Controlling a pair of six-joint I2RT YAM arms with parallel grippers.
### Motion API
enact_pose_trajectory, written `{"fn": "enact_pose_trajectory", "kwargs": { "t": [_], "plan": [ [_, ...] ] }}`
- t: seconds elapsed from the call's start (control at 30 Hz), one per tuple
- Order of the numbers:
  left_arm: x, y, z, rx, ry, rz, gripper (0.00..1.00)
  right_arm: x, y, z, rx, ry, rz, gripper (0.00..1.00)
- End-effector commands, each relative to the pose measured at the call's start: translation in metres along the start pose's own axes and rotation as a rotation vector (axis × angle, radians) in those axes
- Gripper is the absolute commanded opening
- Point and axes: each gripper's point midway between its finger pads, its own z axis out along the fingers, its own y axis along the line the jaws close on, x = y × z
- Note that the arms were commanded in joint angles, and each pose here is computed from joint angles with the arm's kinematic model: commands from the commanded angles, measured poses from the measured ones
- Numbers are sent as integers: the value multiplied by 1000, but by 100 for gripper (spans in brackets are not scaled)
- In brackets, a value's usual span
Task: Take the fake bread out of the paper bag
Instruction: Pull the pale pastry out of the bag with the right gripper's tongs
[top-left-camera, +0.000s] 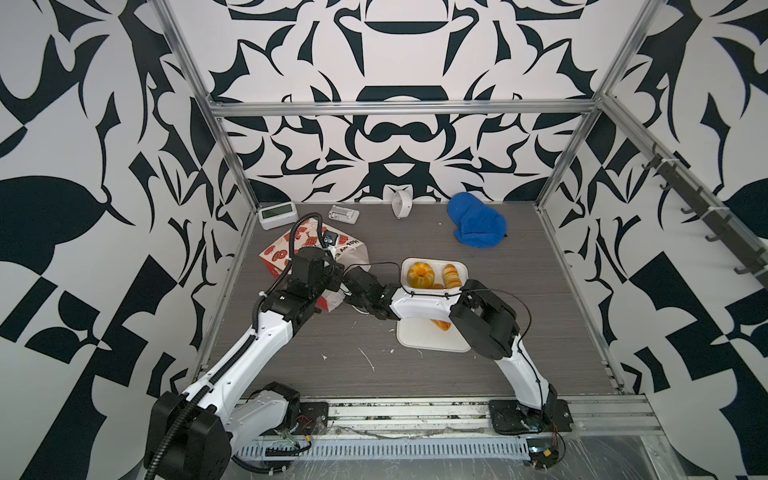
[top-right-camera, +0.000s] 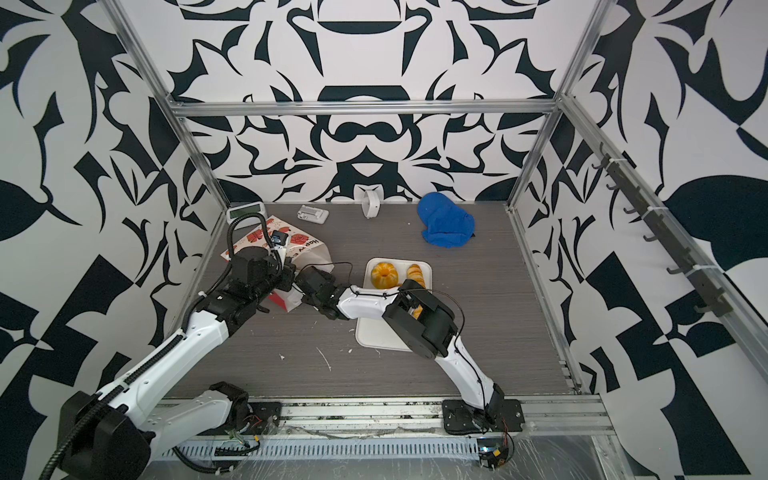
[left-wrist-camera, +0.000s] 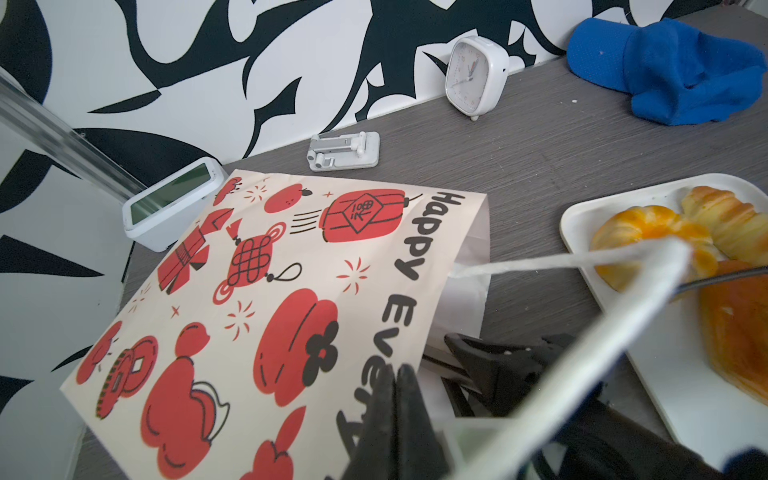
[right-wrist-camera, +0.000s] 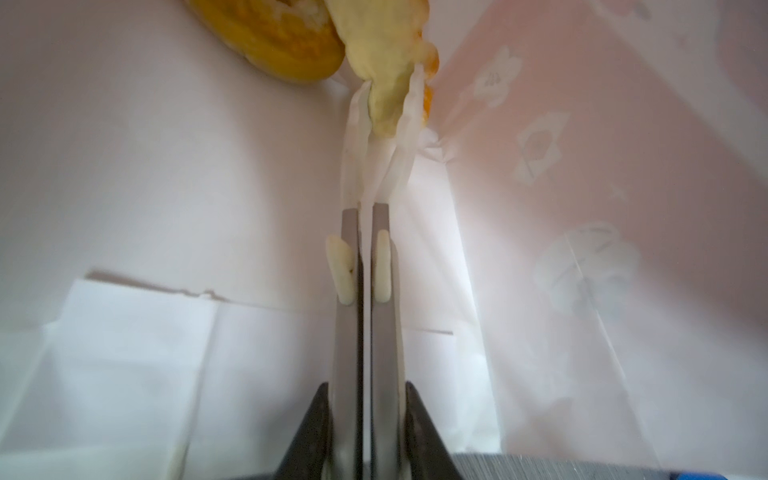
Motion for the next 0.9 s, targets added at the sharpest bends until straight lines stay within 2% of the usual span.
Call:
{"fn": "enact_pose_trajectory", "kwargs": {
  "t": [0.0,0.33,0.87],
  "plan": [
    [0,3,4,-19,-15,-29,3,-27,-18,-31,-1,-58,63,0],
    [0,3,14,-29,-40,-45,3,5,-28,-77,-16,33,86,0],
    [-2,5,19,-48,-60,-49,3,58,-53,-153,65,101,103,0]
  ]
}}
